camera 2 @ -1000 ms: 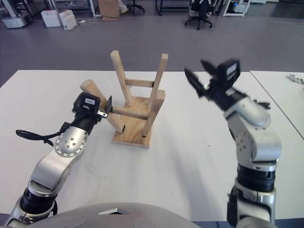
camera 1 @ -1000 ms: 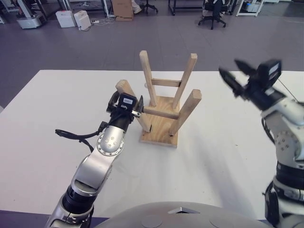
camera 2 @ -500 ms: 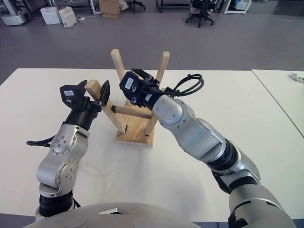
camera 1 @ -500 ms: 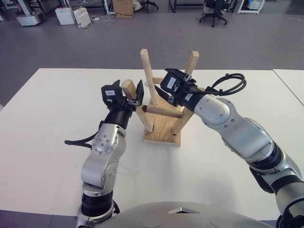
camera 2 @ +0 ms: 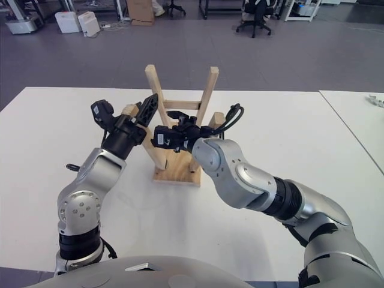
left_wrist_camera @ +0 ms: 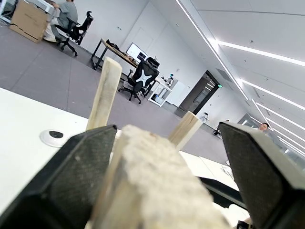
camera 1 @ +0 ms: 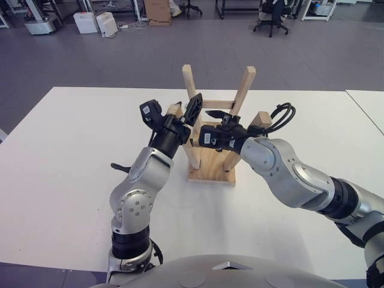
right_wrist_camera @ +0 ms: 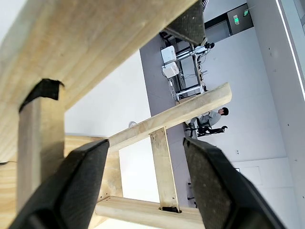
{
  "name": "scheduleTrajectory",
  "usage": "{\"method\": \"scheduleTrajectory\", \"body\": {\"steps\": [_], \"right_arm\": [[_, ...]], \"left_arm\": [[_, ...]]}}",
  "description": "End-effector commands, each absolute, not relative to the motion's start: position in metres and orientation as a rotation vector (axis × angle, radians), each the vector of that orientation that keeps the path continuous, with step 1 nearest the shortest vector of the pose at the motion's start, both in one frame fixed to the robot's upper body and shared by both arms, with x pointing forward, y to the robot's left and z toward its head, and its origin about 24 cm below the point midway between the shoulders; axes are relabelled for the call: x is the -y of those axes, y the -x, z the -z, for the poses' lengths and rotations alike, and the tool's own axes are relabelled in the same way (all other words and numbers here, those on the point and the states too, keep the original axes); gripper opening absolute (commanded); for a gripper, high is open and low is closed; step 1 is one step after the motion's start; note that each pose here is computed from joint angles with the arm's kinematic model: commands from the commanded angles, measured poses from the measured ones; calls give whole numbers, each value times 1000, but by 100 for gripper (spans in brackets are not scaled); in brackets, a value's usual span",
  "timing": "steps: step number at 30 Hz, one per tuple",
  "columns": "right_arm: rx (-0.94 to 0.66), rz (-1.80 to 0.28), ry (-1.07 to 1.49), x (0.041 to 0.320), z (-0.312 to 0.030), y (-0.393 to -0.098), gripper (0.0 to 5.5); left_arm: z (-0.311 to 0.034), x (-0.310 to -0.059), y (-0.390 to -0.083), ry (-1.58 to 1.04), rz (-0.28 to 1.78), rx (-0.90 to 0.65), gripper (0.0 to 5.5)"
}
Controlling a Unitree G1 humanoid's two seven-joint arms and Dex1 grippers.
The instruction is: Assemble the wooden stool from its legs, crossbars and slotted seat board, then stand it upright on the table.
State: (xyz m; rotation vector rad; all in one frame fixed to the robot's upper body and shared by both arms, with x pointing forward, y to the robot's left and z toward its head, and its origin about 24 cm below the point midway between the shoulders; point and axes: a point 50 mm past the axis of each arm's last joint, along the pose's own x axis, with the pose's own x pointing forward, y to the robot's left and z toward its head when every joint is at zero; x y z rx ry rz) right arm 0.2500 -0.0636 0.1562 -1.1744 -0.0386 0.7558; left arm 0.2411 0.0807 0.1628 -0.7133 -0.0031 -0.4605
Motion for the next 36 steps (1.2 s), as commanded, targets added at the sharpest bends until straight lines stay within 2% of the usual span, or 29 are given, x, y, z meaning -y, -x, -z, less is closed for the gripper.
{"method": "scheduleTrajectory", "body": {"steps": [1,5,9,10,12,14,15,17,20,25,32,34,36], "right_arm": [[-106,-907,1147,64,-126,-238,290],[23,-770,1144,73,-158,-251,290],[282,-626,767,90,-250,-256,290],[314,-613,688,99,-265,-256,290],[357,-551,535,132,-299,-262,290],[375,-535,386,161,-316,-264,290],[348,-559,284,172,-314,-265,290],[231,-648,125,186,-285,-264,290],[15,-693,-30,190,-219,-251,290],[-225,-686,-143,184,-150,-247,290],[-210,-846,-146,155,-157,-246,290],[-191,-831,-137,158,-161,-248,290],[-96,-786,-124,173,-184,-255,290]], "left_arm": [[-177,-47,-239,760,579,-22,394],[-211,-58,-224,683,624,153,394],[-272,-81,-217,637,736,415,394],[-284,-85,-220,615,759,448,394],[-309,-98,-232,522,809,499,394],[-320,-112,-245,448,839,493,394],[-315,-117,-253,423,850,453,394],[-284,-120,-268,392,880,313,394],[-201,-112,-275,452,912,52,394],[-123,-88,-276,513,900,-116,394],[-116,-60,-271,425,978,-158,394],[-117,-64,-266,415,977,-154,394],[-139,-83,-264,418,970,-82,394]]}}
